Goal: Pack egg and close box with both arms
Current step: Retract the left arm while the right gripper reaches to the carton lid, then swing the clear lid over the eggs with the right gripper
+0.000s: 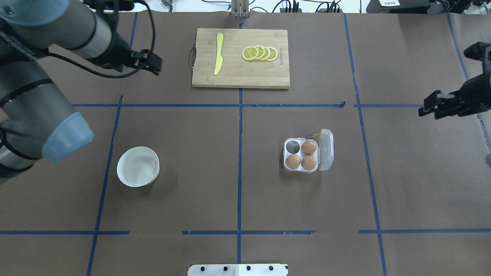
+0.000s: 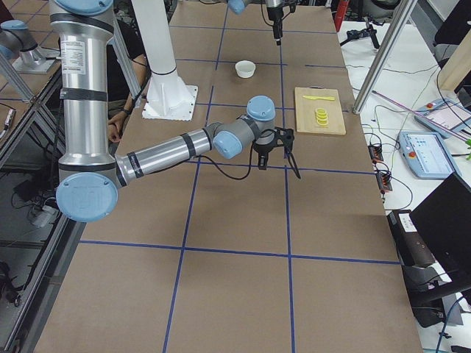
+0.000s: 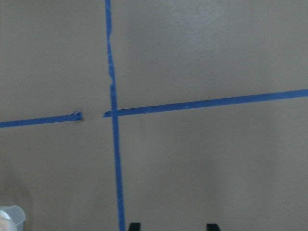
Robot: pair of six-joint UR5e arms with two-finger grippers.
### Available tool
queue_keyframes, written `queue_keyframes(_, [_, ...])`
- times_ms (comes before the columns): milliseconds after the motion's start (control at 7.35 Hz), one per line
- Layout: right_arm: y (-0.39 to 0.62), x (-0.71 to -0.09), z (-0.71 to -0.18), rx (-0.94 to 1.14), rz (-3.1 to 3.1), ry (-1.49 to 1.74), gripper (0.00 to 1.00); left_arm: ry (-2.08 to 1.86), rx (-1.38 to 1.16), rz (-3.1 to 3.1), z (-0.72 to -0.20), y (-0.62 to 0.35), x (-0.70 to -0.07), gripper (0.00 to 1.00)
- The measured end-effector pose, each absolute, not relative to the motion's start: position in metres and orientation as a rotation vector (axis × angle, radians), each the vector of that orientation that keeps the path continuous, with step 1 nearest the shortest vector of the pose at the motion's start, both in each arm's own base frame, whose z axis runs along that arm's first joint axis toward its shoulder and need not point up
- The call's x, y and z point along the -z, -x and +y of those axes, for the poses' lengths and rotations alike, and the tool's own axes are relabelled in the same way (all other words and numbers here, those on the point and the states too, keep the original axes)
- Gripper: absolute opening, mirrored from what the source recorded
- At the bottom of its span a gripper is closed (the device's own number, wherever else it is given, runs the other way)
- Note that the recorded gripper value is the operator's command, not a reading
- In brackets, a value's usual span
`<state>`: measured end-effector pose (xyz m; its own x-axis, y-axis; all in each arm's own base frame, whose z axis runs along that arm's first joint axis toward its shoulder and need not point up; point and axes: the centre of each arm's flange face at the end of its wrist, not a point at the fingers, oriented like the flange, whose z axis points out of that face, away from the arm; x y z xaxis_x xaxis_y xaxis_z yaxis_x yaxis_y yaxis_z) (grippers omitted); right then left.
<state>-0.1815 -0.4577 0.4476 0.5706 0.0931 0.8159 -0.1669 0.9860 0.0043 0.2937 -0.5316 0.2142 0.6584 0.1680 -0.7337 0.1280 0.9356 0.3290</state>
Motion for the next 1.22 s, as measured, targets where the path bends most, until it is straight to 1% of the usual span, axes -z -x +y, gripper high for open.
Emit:
queue_keyframes(272, [0.246,-0.424,-0.432,-0.09,-1.004,-0.063,0.0,-0.426,-0.142,0.728,-0.562,-0.198,-0.285,1.0])
queue_keyframes(544, [0.306,-0.389,-0.415,-0.005,-1.054,-0.046,0.0,-0.452,-0.237,0.621,-0.594,-0.12,-0.341,1.0])
queue_keyframes(680, [0.342,-0.361,-0.411,0.005,-1.08,-0.041,0.0,-0.451,-0.259,0.597,-0.603,-0.099,-0.356,1.0])
queue_keyframes(952, [0.407,-0.313,-0.413,0.01,-1.115,-0.04,0.0,-0.45,-0.267,0.58,-0.609,-0.08,-0.368,1.0])
queue_keyframes(1088, [0.436,-0.288,-0.417,0.004,-1.13,-0.04,0.05,-0.446,-0.266,0.577,-0.609,-0.077,-0.373,1.0])
queue_keyframes(1224, [0.46,-0.257,-0.42,-0.012,-1.151,-0.042,0.97,-0.44,-0.265,0.574,-0.609,-0.075,-0.379,1.0])
